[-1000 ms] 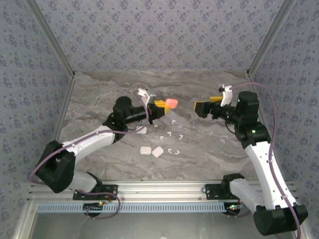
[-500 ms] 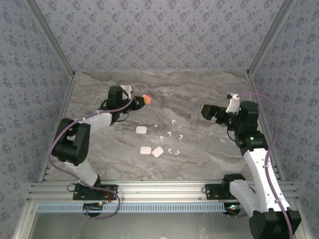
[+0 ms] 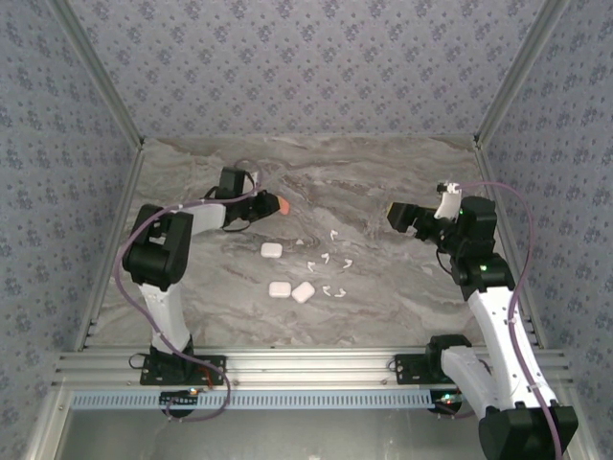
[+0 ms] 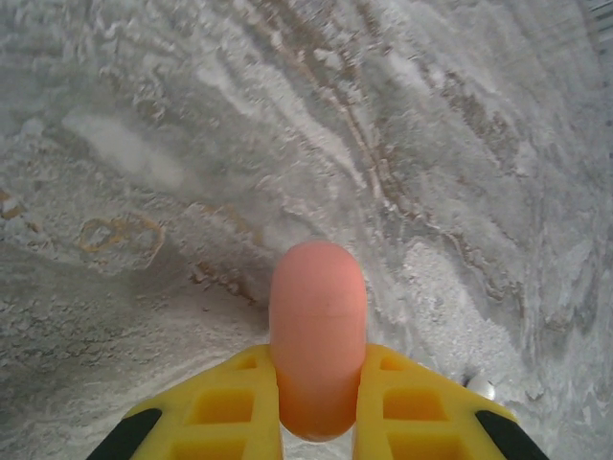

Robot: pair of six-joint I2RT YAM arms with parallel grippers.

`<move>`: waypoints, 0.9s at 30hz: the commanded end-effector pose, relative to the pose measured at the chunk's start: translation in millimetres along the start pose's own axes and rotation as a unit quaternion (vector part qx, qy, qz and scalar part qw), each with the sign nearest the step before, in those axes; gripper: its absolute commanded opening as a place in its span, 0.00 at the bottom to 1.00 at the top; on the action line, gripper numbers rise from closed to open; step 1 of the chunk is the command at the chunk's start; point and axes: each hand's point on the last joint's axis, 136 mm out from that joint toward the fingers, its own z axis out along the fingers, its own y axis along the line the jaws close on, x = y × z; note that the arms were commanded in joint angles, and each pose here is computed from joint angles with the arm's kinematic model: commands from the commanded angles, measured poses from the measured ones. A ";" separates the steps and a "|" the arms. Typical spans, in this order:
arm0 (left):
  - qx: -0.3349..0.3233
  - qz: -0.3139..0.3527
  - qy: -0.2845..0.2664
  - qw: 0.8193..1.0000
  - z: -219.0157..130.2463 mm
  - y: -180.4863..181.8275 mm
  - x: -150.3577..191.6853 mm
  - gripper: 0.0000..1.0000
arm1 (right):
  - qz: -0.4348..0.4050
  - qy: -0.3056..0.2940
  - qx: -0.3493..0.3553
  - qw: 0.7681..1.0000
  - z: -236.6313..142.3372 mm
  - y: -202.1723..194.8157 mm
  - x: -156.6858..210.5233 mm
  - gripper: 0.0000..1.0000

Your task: Insert wireless bluetooth earbuds into charging case

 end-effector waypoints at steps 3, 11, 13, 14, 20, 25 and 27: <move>0.003 -0.022 0.013 1.000 7.0 1.1 -0.9 0.12 | 0.007 0.001 0.007 1.000 -3.3 -3.9 4.3 1.00; -0.003 -0.023 0.003 1.000 6.0 3.0 -3.4 0.39 | 0.000 0.012 0.009 1.000 -3.6 -4.6 8.7 1.00; -0.001 -0.022 0.002 1.000 5.1 1.7 -3.9 0.47 | -0.001 0.016 0.011 1.000 -3.2 -5.3 9.1 1.00; -0.001 -0.021 0.002 1.000 4.6 1.2 -3.5 0.50 | -0.002 0.019 0.012 1.000 -2.9 -5.7 9.6 1.00; 0.003 0.000 -0.010 1.000 -4.7 -6.5 -8.2 0.80 | 0.003 0.010 0.016 1.000 -1.5 -7.3 4.7 1.00; 0.006 0.020 -0.028 0.999 -19.8 -17.8 -12.9 0.99 | 0.015 -0.003 0.004 1.000 6.6 -6.8 0.1 1.00; 0.001 0.032 -0.041 0.999 -30.3 -22.2 -15.7 0.99 | 0.011 0.007 0.003 1.000 9.8 -6.3 1.6 1.00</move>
